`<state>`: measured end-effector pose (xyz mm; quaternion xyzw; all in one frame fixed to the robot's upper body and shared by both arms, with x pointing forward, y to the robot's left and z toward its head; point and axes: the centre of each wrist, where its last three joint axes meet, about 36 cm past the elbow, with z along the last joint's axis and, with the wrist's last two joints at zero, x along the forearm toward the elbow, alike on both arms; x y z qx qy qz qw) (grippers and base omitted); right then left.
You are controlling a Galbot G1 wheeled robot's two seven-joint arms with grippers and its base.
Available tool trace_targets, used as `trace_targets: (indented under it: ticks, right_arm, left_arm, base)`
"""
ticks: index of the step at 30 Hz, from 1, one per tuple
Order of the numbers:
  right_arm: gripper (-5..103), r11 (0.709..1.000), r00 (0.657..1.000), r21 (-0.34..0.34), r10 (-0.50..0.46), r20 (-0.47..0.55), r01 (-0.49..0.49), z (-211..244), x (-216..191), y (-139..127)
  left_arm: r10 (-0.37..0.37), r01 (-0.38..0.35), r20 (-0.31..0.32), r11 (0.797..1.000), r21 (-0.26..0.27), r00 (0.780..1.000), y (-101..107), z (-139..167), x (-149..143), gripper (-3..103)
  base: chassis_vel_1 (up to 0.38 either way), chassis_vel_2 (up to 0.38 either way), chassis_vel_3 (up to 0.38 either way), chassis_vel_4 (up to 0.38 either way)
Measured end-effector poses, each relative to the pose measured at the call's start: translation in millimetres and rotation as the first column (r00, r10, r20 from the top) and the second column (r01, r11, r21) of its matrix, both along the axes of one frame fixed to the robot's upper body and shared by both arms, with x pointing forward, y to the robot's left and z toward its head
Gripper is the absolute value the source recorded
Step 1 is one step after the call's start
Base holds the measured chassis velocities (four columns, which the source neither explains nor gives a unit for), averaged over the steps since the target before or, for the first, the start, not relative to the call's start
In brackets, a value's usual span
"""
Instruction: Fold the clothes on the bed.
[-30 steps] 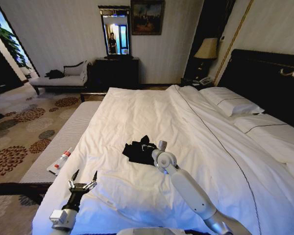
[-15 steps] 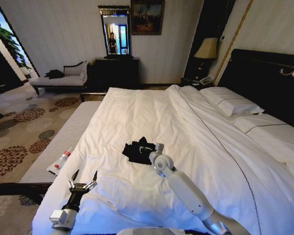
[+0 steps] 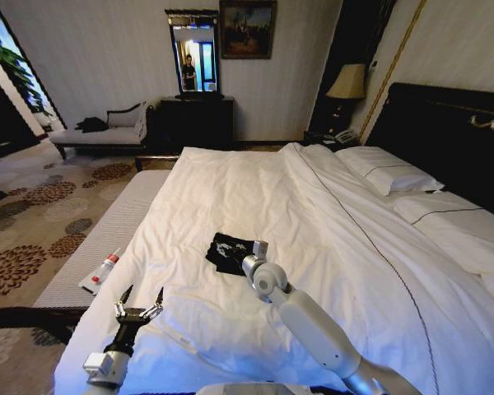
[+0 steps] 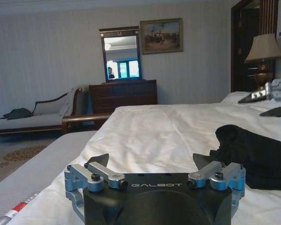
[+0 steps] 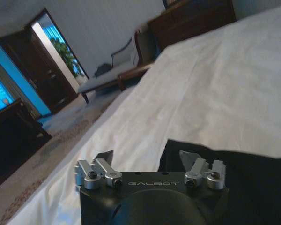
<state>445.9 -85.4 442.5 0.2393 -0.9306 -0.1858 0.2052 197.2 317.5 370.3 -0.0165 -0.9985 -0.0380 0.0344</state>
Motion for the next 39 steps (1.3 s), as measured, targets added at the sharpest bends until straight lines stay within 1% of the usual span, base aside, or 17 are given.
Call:
trace_targets:
  ticks: [1, 2, 3, 4, 5, 6, 8, 11, 12, 15, 20, 27, 31, 36, 37, 38, 39]
  right_arm:
    - [87, 1.000, 1.000, 0.004, -0.016, 0.019, 0.016, -1, 1, -2]
    - [87, 0.999, 0.998, 0.002, -0.045, 0.042, 0.045, -6, 4, -4]
    - [92, 0.997, 0.995, -0.007, -0.076, 0.060, 0.077, -13, 8, -8]
    - [92, 0.996, 0.994, -0.012, -0.089, 0.066, 0.090, -17, 9, -9]
    - [99, 0.989, 0.986, -0.042, -0.136, 0.100, 0.141, -33, 17, -14]
    - [99, 0.989, 0.986, -0.042, -0.136, 0.100, 0.141, -33, 17, -14]
    - [100, 0.977, 0.973, -0.101, -0.174, 0.152, 0.190, -55, 27, -18]
    - [100, 0.955, 0.956, -0.179, -0.193, 0.221, 0.235, -82, 44, -18]
    - [100, 0.955, 0.956, -0.179, -0.193, 0.221, 0.235, -82, 44, -18]
    - [100, 0.941, 0.947, -0.223, -0.196, 0.253, 0.254, -100, 59, -10]
    - [100, 0.939, 0.950, -0.258, -0.158, 0.268, 0.229, -112, 66, 9]
    - [100, 0.940, 0.959, -0.295, -0.093, 0.266, 0.173, -126, 61, 33]
    - [100, 0.937, 0.961, -0.310, -0.079, 0.264, 0.162, -133, 59, 34]
    - [100, 0.942, 0.953, -0.274, -0.117, 0.279, 0.195, -118, 61, 23]
    - [100, 0.941, 0.947, -0.259, -0.140, 0.290, 0.219, -111, 62, 14]
    - [100, 0.935, 0.934, -0.243, -0.177, 0.311, 0.258, -103, 64, -5]
    - [100, 0.935, 0.934, -0.243, -0.177, 0.311, 0.258, -103, 64, -5]
  left_arm:
    - [0.000, 0.000, 0.000, 1.000, 0.000, 1.000, 0, 0, 0, 100]
    - [0.000, 0.000, 0.000, 1.000, 0.000, 1.000, 0, 0, 0, 100]
    - [0.000, 0.000, 0.000, 1.000, 0.000, 1.000, 0, 0, 0, 100]
    - [0.000, 0.000, 0.000, 1.000, 0.000, 1.000, 0, 0, 0, 100]
    - [0.000, 0.000, 0.000, 1.000, 0.000, 1.000, 0, 0, 0, 100]
    - [0.000, 0.000, 0.000, 1.000, 0.000, 1.000, 0, 0, 0, 100]
    - [0.000, 0.000, 0.000, 1.000, 0.000, 1.000, 0, 0, 0, 100]
    - [0.000, 0.000, 0.000, 1.000, 0.000, 1.000, 0, 0, 0, 100]
    - [0.000, 0.000, 0.000, 1.000, 0.000, 1.000, 0, 0, 0, 100]
    - [0.000, 0.000, 0.000, 1.000, 0.000, 1.000, 0, 0, 0, 100]
    - [0.000, 0.000, 0.000, 1.000, 0.000, 1.000, 0, 0, 0, 100]
    - [0.000, 0.000, 0.000, 1.000, 0.000, 1.000, 0, 0, 0, 100]
    - [0.000, 0.000, 0.000, 1.000, 0.000, 1.000, 0, 0, 0, 100]
    - [0.000, 0.000, 0.000, 1.000, 0.000, 1.000, 0, 0, 0, 100]
    - [0.000, 0.000, 0.000, 1.000, 0.000, 1.000, 0, 0, 0, 100]
    - [0.000, 0.000, 0.000, 1.000, 0.000, 1.000, 0, 0, 0, 100]
    - [0.000, 0.000, 0.000, 1.000, 0.000, 1.000, 0, 0, 0, 100]
  base:
    - [0.000, 0.000, 0.000, 0.000]
    - [0.000, 0.000, 0.000, 0.000]
    - [0.000, 0.000, 0.000, 0.000]
    - [0.000, 0.000, 0.000, 0.000]
    - [0.000, 0.000, 0.000, 0.000]
    - [0.000, 0.000, 0.000, 0.000]
    - [0.000, 0.000, 0.000, 0.000]
    - [0.000, 0.000, 0.000, 0.000]
    - [0.000, 0.000, 0.000, 0.000]
    - [0.000, 0.000, 0.000, 0.000]
    - [0.000, 0.000, 0.000, 0.000]
    - [0.000, 0.000, 0.000, 0.000]
    - [0.000, 0.000, 0.000, 0.000]
    - [0.000, 0.000, 0.000, 0.000]
    - [0.000, 0.000, 0.000, 0.000]
    - [0.000, 0.000, 0.000, 0.000]
    - [0.000, 0.000, 0.000, 0.000]
